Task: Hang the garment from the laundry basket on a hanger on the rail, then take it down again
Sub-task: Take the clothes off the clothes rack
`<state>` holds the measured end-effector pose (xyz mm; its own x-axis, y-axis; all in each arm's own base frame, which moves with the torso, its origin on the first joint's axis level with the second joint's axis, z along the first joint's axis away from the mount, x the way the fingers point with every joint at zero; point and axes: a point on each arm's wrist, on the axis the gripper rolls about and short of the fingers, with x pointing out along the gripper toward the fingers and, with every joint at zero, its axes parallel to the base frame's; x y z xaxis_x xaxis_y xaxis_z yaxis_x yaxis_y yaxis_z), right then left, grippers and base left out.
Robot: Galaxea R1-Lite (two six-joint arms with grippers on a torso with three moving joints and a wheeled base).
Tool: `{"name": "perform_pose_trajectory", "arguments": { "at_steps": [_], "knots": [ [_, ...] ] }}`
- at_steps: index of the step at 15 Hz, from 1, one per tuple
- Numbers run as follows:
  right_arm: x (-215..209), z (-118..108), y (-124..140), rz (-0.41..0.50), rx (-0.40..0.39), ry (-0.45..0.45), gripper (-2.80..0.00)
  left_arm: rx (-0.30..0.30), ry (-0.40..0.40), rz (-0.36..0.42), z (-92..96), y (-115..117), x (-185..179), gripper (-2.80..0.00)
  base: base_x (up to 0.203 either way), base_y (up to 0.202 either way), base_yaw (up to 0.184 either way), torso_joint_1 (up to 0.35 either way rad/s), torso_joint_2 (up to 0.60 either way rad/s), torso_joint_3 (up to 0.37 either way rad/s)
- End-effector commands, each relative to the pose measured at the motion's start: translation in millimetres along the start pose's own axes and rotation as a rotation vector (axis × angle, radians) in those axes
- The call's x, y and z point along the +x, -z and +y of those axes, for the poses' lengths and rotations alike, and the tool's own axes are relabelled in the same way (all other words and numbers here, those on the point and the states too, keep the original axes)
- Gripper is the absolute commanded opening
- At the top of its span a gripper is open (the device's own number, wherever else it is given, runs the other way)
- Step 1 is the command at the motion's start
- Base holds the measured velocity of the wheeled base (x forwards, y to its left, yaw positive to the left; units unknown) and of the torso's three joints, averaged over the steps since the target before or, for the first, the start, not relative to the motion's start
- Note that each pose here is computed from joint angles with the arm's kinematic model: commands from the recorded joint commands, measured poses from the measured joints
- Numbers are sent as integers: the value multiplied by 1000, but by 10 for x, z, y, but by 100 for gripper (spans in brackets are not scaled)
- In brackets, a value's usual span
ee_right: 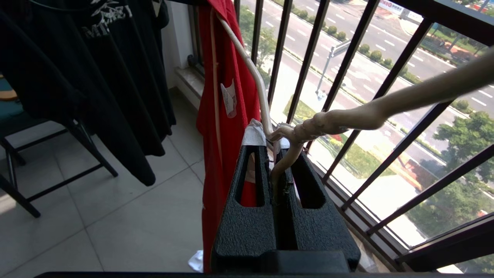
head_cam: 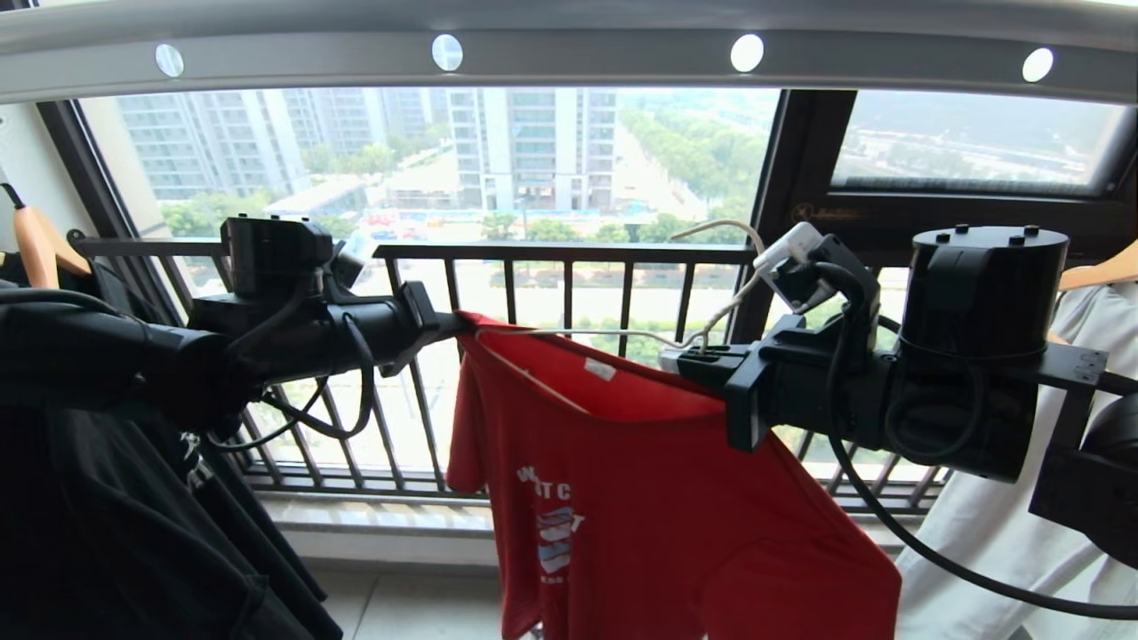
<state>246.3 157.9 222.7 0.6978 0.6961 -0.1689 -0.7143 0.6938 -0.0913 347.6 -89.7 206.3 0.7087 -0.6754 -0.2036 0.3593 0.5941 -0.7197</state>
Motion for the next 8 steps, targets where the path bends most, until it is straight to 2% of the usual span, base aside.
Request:
{"name": "perform_pose_trajectory", "arguments": {
  "at_steps": [1, 8],
  "knots": [
    [-8, 0, -13, -7, -3, -1, -280, -22, -26, 15, 132, 31, 114, -280, 0, 0, 0, 0, 0, 0],
    [-16, -5, -23, -11, -2, 2, -280, -28, -59, 31, 247, 91, 237, -280, 0, 0, 0, 0, 0, 0]
  ]
}}
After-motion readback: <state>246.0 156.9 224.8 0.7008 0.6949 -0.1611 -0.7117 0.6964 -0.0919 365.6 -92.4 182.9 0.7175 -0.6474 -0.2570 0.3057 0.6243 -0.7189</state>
